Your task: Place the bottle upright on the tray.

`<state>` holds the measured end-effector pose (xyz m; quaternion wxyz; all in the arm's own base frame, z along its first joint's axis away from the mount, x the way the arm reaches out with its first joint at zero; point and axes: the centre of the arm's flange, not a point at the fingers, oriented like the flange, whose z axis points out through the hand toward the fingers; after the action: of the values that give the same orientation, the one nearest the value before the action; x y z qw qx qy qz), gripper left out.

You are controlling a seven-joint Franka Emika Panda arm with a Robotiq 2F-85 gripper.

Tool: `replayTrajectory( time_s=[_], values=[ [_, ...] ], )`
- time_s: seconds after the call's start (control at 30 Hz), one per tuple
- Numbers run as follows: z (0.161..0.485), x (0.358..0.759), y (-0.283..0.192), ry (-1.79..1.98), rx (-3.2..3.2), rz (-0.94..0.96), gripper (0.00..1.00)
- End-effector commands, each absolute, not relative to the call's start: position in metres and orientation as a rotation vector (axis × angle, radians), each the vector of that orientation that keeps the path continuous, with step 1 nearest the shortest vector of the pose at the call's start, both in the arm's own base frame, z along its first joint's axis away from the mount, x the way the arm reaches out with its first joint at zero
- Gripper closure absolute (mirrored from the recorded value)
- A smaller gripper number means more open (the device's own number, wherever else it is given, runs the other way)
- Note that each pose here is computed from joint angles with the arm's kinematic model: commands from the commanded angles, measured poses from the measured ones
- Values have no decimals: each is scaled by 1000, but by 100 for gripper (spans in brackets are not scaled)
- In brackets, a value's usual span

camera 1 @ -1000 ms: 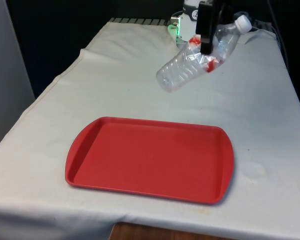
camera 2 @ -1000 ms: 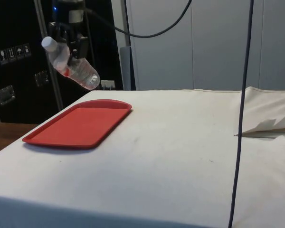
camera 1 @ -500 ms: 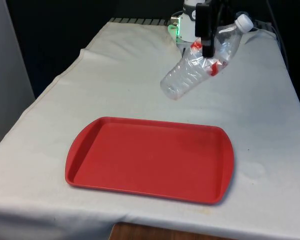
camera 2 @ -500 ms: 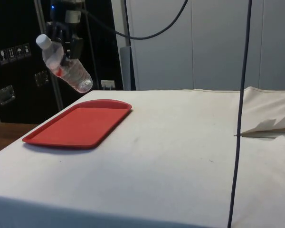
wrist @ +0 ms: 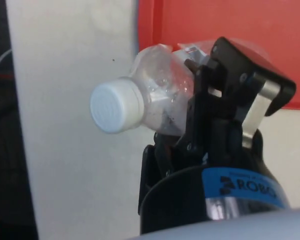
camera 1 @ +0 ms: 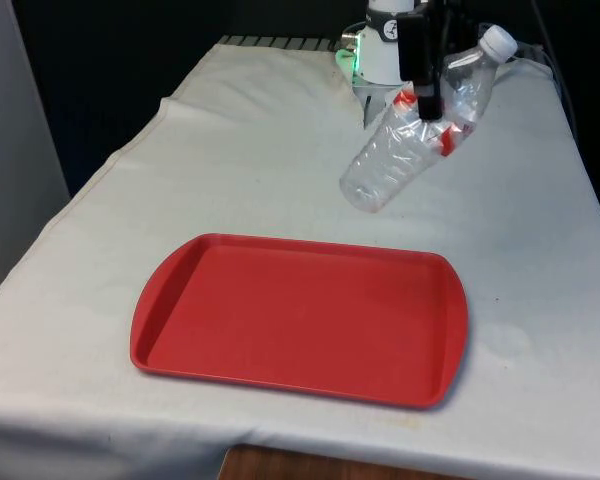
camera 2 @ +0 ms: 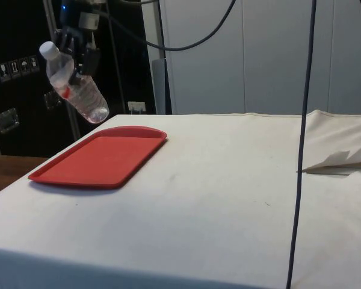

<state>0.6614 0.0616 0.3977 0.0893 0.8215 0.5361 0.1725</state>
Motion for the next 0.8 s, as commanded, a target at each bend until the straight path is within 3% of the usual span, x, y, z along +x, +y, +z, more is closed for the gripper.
replayTrajectory(
  time_s=[0.0, 0.77],
  values=[
    [398, 663, 64, 1615, 2444, 544, 66],
    [392, 663, 62, 1761, 2454, 650, 66]
  ],
)
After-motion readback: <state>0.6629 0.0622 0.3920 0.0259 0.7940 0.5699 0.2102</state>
